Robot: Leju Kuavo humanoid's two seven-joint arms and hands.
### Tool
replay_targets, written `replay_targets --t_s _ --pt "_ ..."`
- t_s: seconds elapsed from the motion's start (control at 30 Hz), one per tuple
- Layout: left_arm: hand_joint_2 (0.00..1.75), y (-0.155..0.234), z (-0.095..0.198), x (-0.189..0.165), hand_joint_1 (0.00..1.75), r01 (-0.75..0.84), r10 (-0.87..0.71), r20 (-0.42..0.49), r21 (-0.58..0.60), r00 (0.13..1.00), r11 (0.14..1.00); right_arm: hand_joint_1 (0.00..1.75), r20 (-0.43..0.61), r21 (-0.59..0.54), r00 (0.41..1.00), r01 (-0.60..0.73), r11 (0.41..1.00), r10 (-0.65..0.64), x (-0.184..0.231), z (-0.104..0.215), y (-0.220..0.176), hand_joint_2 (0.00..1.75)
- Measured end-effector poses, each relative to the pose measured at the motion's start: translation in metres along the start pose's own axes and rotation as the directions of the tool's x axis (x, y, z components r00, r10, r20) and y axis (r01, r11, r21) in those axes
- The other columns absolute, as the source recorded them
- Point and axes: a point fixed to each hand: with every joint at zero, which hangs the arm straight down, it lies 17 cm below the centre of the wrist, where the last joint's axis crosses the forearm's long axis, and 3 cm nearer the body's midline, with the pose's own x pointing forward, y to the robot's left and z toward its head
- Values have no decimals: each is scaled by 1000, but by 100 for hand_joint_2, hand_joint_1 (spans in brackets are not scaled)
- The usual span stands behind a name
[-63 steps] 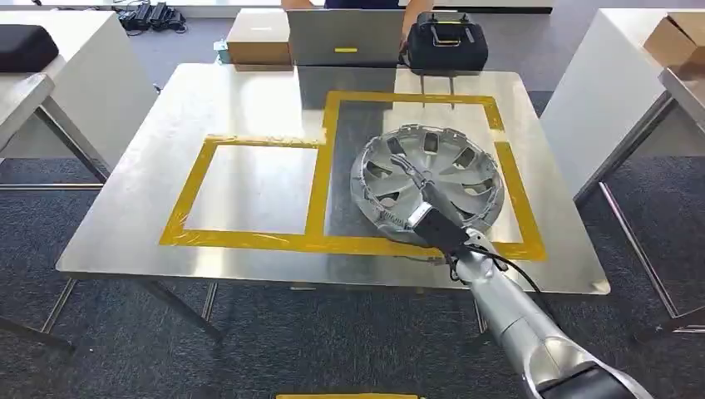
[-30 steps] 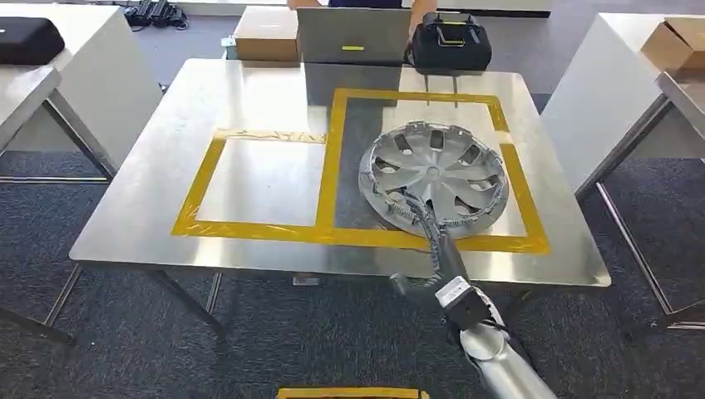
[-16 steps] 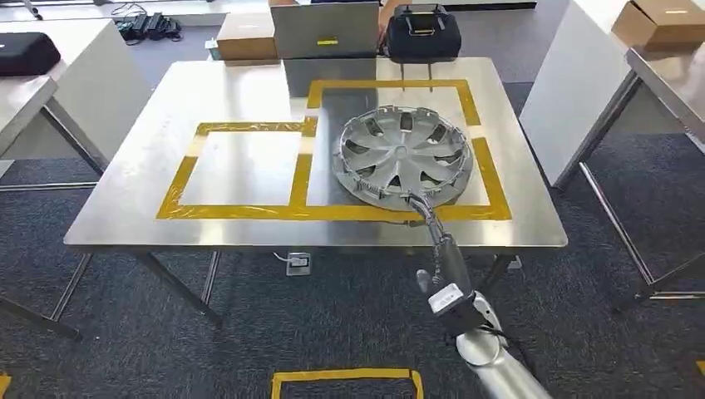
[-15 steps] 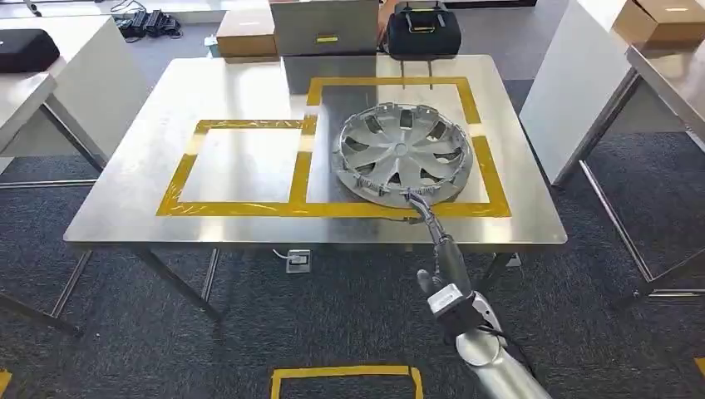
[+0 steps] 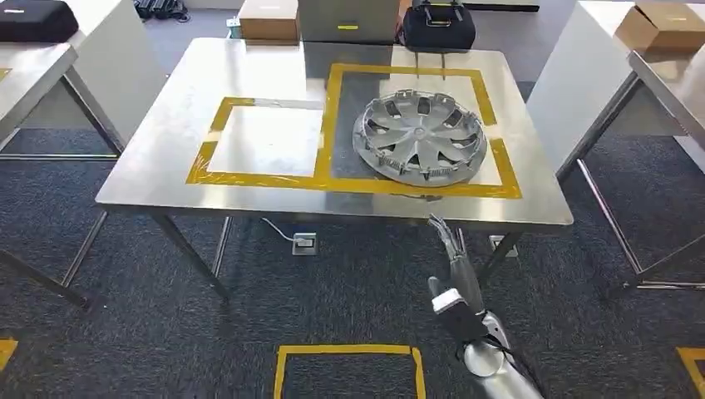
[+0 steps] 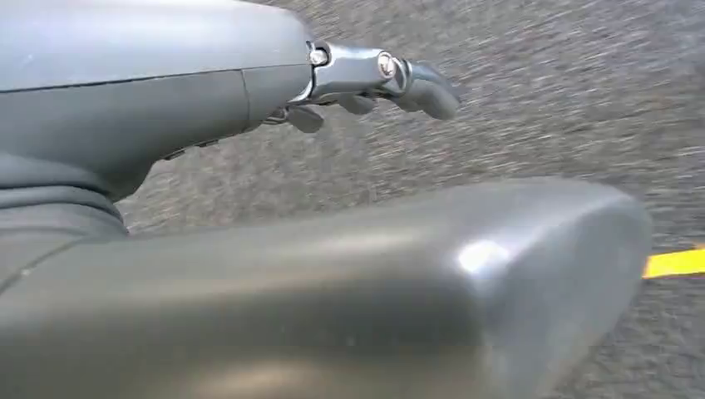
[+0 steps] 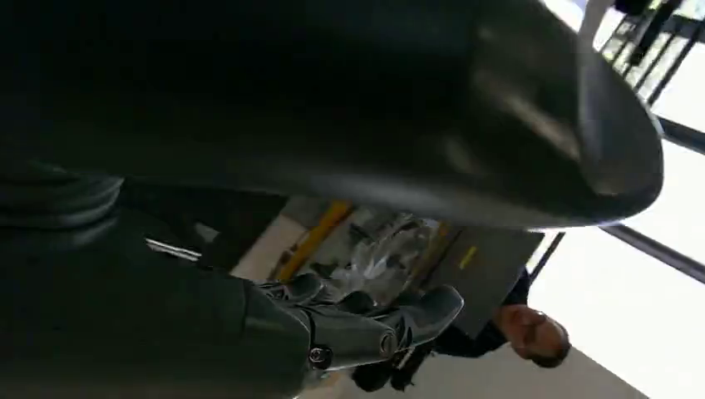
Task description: Take the parts from the cabinet and place them on the table.
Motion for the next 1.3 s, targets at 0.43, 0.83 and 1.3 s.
replay_targets --t_s 0.43,0.83,1.3 --pt "0 -12 3 0 0 3 -3 -5 -27 1000 1000 0 -892 37 453 74 997 -1 -217 255 15 0" --pt "0 -14 0 11 0 25 -25 6 -38 1000 999 0 -972 133 -151 284 950 181 -198 474 64 0" --pt "175 -20 1 15 0 39 -37 19 -66 999 997 0 -958 98 -222 337 936 180 -180 506 80 175"
